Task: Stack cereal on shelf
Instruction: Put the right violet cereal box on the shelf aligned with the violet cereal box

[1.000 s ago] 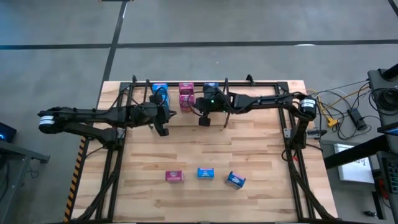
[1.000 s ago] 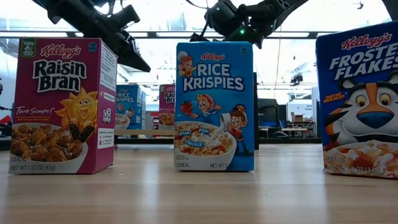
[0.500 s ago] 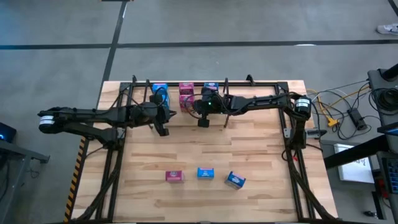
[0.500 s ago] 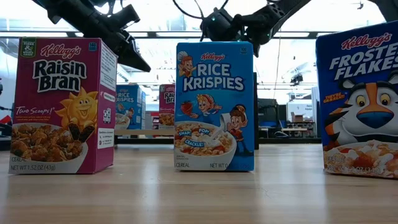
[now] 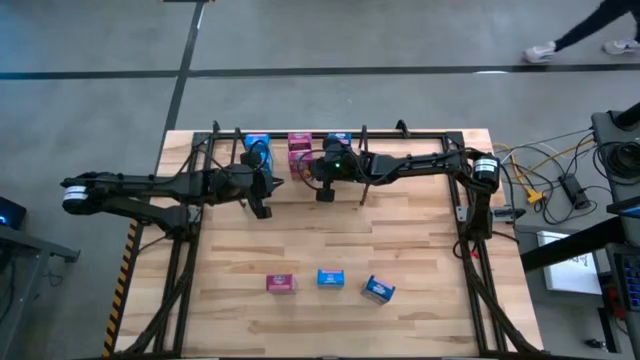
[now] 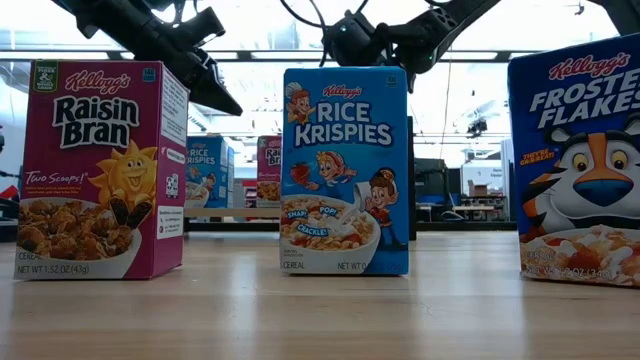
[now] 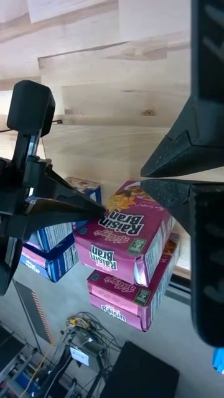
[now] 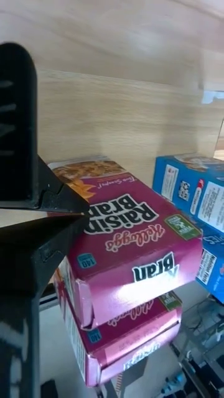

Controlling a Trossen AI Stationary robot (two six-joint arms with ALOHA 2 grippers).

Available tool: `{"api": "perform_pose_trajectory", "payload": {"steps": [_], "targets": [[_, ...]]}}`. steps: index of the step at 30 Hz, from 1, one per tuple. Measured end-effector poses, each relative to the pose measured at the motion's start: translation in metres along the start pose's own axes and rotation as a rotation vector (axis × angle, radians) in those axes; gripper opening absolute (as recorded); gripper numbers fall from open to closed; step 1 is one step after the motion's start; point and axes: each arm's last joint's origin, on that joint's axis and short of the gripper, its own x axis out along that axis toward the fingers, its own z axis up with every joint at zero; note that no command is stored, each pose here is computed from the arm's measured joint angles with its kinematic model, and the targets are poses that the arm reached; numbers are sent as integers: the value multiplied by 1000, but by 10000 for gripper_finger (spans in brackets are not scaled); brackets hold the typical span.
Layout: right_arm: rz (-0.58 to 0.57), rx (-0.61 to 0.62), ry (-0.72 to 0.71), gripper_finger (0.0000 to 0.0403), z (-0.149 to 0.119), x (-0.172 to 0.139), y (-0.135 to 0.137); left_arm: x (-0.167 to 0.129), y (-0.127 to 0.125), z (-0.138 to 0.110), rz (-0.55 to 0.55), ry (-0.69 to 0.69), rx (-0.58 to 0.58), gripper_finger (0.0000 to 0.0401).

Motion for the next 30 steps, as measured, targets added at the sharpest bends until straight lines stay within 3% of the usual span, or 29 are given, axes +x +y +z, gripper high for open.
{"api": "perform_pose_trajectory", "payload": {"steps": [13,24,30], "targets": [[14,-13,-11,9,2,0,5,9,-3,1,-1,3,-19,0],[40,-30,-21,9,12,-12,13,39,-12,-1,2,21,9,0],[54,-39,-30,9,21,-28,15,60,-12,-9,71,90,9,0]]}}
